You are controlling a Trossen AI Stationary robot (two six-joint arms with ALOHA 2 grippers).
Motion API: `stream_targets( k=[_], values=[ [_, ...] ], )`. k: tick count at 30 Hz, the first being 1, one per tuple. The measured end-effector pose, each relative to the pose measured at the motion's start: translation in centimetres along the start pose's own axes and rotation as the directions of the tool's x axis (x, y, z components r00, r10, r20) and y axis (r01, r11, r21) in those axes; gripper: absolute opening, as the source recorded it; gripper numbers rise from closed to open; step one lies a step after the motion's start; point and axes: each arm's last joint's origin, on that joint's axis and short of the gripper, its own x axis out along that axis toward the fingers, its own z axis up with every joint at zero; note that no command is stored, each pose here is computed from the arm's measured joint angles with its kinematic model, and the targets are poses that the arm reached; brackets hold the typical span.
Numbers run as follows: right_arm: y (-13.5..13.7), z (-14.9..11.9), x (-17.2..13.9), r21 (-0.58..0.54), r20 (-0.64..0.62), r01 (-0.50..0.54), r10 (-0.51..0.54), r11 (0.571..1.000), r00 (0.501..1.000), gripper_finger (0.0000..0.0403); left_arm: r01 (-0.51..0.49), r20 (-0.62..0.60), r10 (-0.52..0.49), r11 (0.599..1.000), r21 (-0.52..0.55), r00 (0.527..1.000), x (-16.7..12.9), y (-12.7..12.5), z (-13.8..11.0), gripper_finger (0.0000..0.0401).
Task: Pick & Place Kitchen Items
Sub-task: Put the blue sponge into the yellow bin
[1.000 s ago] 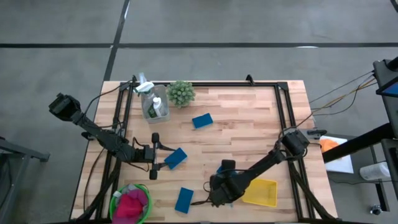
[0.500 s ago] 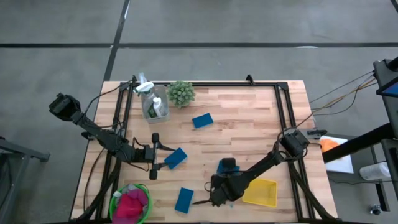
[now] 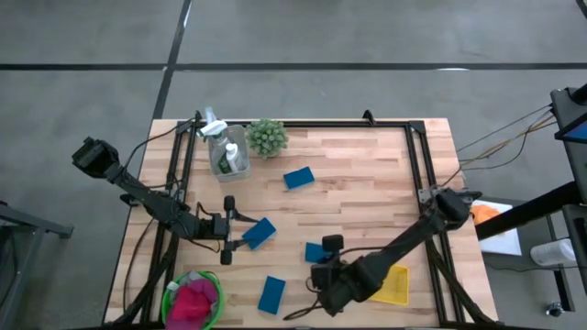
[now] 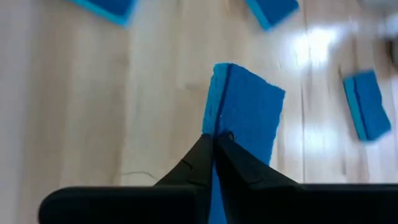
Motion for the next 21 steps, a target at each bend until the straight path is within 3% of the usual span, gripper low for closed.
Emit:
stream_targets(
  k=[4, 8, 11, 16, 21],
  values=[
    [0.1, 0.4, -0.9, -0.026, 0.13, -0.046, 0.049, 0.999, 0.99, 0.0018, 0.0, -0.003, 0.0, 1.0, -0.014, 1.0, 0.0, 0.0, 0.0, 0.0236],
    [0.3, 0.5, -1.0, -0.046, 0.298, -0.103, 0.112, 0.994, 0.948, 0.0018, 0.0, -0.003, 0.0, 1.0, -0.014, 1.0, 0.0, 0.0, 0.0, 0.0236],
    [0.4, -0.2, -0.3, -0.071, 0.43, -0.158, 0.173, 0.985, 0.886, 0.0018, 0.0, -0.003, 0.0, 1.0, -0.014, 1.0, 0.0, 0.0, 0.0, 0.0236],
    [-0.8, -2.2, -0.7, -0.11, 0.637, -0.212, 0.233, 0.971, 0.735, 0.0018, 0.0, -0.003, 0.0, 1.0, -0.014, 1.0, 0.0, 0.0, 0.0, 0.0236],
    [-3.0, -4.9, -2.9, -0.095, 0.713, -0.249, 0.24, 0.964, 0.659, 0.0018, 0.0, -0.003, 0.0, 1.0, -0.014, 1.0, 0.0, 0.0, 0.0, 0.0236]
  ],
)
